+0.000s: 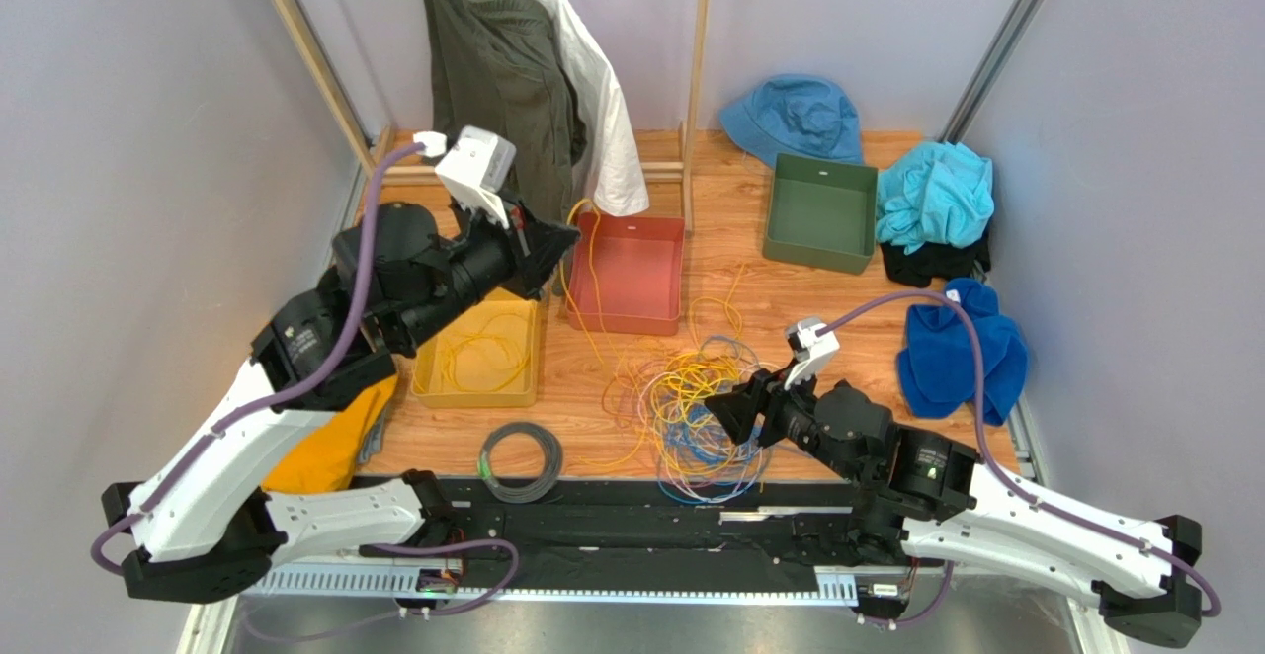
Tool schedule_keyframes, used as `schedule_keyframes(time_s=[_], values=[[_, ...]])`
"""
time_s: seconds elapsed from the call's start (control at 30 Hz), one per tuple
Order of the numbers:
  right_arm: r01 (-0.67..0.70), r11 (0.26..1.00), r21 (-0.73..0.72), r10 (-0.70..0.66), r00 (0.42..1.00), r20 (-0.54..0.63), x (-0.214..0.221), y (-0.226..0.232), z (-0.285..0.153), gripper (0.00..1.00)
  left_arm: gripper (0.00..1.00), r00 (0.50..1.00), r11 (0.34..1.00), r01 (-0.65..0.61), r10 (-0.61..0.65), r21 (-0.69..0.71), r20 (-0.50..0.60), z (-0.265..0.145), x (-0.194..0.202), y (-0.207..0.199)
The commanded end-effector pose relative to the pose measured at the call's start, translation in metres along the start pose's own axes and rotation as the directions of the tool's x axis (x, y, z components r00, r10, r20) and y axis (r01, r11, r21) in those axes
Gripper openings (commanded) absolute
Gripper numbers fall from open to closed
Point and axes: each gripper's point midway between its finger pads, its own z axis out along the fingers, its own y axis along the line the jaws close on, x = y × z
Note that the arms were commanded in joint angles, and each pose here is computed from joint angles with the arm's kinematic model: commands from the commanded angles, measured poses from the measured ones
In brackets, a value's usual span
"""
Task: Untangle the cables
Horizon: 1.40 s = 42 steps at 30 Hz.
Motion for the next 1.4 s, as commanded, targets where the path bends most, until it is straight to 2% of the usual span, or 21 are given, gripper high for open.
schedule_keyframes(time_s=[0.0, 0.27, 0.43, 0.47, 0.6, 0.73, 0.87, 1.07, 1.13, 1.17, 1.2, 1.37], values=[[-0.002, 0.997, -0.072, 0.005, 0.999, 0.044, -0.017, 0.018, -0.002, 0.57, 0.0, 0.995, 0.998, -0.046, 0.041, 0.045, 0.092, -0.026, -0.053, -0.013], [0.013, 0.993, -0.121, -0.007, 0.999, 0.052, -0.018, 0.028, 0.001, 0.57, 0.0, 0.97, 0.997, -0.061, 0.049, 0.044, 0.237, -0.059, -0.124, -0.02], [0.03, 0.987, -0.157, -0.023, 0.999, 0.046, -0.017, 0.039, 0.009, 0.57, 0.0, 0.966, 0.996, -0.081, 0.069, 0.036, 0.25, -0.06, -0.144, -0.024], [0.033, 0.987, -0.158, -0.027, 0.999, 0.046, -0.018, 0.04, 0.01, 0.57, 0.0, 0.958, 0.996, -0.077, 0.063, 0.038, 0.281, -0.068, -0.156, -0.025], [0.044, 0.99, -0.131, -0.044, 0.999, 0.002, -0.005, 0.036, 0.018, 0.57, 0.0, 0.945, 0.994, -0.09, 0.106, -0.064, 0.311, -0.076, -0.171, -0.008], [0.049, 0.994, -0.097, -0.048, 0.999, 0.007, 0.0, 0.026, 0.02, 0.57, 0.0, 0.928, 0.98, -0.075, 0.135, -0.183, 0.347, -0.093, -0.183, 0.015], [0.053, 0.996, -0.077, -0.053, 0.999, -0.006, 0.004, 0.021, 0.02, 0.57, 0.0, 0.932, 0.939, -0.084, 0.192, -0.333, 0.307, -0.093, -0.176, 0.042], [0.036, 0.996, -0.084, -0.038, 0.999, -0.022, 0.008, 0.019, 0.014, 0.56, 0.0, 0.953, 0.803, -0.131, 0.263, -0.582, 0.149, -0.078, -0.141, 0.089], [0.025, 0.996, -0.087, -0.027, 1.0, -0.015, 0.006, 0.018, 0.011, 0.56, 0.0, 0.966, 0.811, -0.105, 0.221, -0.575, 0.136, -0.073, -0.131, 0.094], [0.026, 0.996, -0.081, -0.028, 0.999, -0.024, 0.01, 0.015, 0.01, 0.56, 0.0, 0.973, 0.79, -0.1, 0.204, -0.605, 0.105, -0.074, -0.124, 0.108], [0.021, 0.997, -0.08, -0.023, 0.999, -0.023, 0.009, 0.015, 0.008, 0.56, 0.0, 0.981, 0.814, -0.076, 0.166, -0.575, 0.105, -0.068, -0.119, 0.106], [0.007, 0.996, -0.086, -0.008, 1.0, -0.007, 0.005, 0.012, -0.001, 0.56, 0.0, 0.991, 0.786, -0.064, 0.124, -0.615, 0.055, -0.058, -0.098, 0.131]])
